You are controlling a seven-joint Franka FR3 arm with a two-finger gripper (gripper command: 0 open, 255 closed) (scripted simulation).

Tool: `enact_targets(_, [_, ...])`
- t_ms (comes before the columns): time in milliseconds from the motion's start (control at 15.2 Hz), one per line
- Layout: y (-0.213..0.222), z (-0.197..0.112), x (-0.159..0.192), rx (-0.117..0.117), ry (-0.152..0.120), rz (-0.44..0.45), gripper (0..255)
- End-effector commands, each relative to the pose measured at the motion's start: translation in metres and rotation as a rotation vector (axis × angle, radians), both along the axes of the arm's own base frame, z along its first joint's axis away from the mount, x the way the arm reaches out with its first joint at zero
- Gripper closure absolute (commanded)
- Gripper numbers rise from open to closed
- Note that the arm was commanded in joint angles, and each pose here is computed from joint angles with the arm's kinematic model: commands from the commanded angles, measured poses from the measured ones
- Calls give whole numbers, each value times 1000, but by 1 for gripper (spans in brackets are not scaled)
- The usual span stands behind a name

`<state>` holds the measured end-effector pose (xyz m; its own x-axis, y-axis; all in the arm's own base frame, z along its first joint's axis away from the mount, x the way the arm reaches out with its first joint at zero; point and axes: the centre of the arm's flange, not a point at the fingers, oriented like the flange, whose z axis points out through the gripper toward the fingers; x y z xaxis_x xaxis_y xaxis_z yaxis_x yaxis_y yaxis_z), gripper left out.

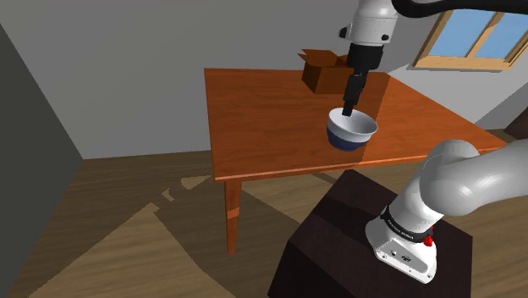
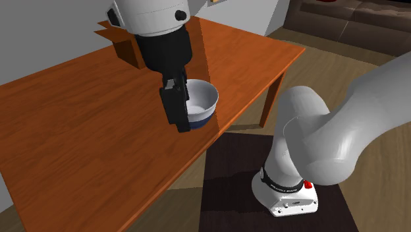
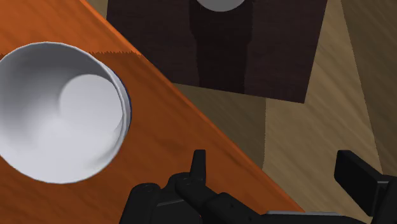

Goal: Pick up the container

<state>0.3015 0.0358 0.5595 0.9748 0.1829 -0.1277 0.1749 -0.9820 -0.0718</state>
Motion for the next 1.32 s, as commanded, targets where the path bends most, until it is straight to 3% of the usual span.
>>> enact_targets(0, [0, 0, 0, 0, 0, 0, 0])
enact_targets(990, [-104, -135, 12, -278, -20, 17, 0])
enact_targets(1056, [-110, -141, 13, -293, -21, 18, 0])
enact_targets(1254, [-110, -157, 13, -293, -21, 18, 0])
